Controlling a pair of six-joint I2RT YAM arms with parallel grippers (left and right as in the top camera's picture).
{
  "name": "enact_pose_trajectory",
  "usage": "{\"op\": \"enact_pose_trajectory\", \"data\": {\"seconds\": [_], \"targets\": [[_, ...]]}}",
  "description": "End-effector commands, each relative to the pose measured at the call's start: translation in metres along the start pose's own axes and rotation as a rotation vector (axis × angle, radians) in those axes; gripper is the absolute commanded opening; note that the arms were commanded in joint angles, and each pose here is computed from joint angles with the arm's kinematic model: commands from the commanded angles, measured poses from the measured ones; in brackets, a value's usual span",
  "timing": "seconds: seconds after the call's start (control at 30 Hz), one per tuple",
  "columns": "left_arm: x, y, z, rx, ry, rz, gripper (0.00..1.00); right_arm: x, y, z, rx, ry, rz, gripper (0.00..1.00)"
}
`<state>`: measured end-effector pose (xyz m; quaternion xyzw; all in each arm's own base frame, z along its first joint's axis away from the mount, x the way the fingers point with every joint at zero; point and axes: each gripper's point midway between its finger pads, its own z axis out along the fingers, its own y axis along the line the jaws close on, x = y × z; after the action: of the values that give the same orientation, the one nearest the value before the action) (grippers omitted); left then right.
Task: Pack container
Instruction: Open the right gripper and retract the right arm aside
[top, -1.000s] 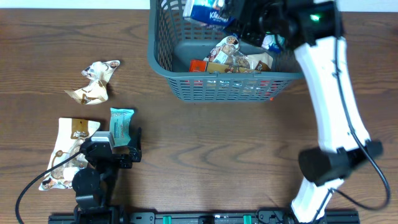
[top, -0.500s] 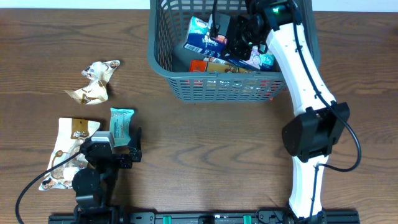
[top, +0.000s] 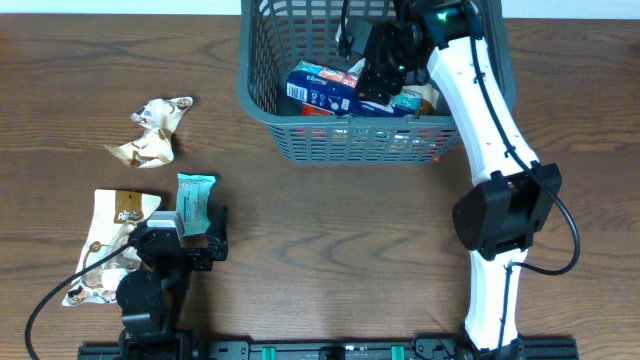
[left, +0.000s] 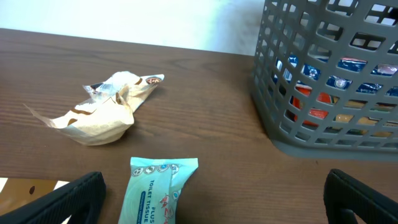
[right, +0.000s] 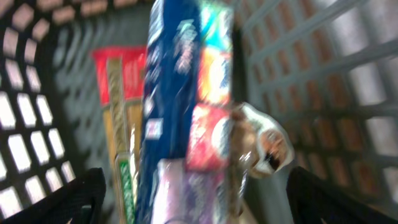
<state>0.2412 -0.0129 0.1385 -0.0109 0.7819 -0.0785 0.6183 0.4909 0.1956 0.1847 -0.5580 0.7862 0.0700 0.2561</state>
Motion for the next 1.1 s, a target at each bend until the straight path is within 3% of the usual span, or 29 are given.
{"op": "enact_pose_trajectory", "data": {"seconds": [0.0,0.13,0.23,0.37,0.47,0.63,0.73,0.9,1.07], "targets": [[0.004,0.0,0.001,0.007,0.008,-0.015,0.99,-0.055,-0.016,-0.062,0.118,-0.193,0.037,0.89],[0.003,-0.001,0.001,0.008,0.006,-0.035,0.99,-0.088,-0.051,-0.163,0.327,-0.39,0.118,0.95],[-0.002,0.001,-0.003,-0.008,0.019,-0.088,0.99,-0.07,-0.079,-0.233,0.45,-0.48,0.285,0.99],[-0.02,0.01,-0.018,-0.098,0.089,-0.125,0.99,0.018,-0.12,-0.302,0.575,-0.526,0.702,0.99],[-0.043,0.017,-0.028,-0.169,0.142,-0.114,0.99,0.089,-0.133,-0.325,0.611,-0.504,0.941,0.99],[-0.099,0.016,-0.028,-0.216,0.267,-0.125,0.99,0.175,-0.13,-0.329,0.624,-0.39,1.17,0.99],[-0.121,0.016,-0.023,-0.236,0.397,-0.137,0.99,0.203,-0.122,-0.316,0.593,-0.315,1.255,0.99],[-0.141,0.016,-0.011,-0.268,0.648,-0.159,0.99,0.242,-0.104,-0.27,0.519,-0.129,1.373,0.99],[-0.141,0.017,-0.009,-0.244,0.854,-0.072,0.99,0.27,-0.086,-0.218,0.402,-0.008,1.446,0.99]]}}
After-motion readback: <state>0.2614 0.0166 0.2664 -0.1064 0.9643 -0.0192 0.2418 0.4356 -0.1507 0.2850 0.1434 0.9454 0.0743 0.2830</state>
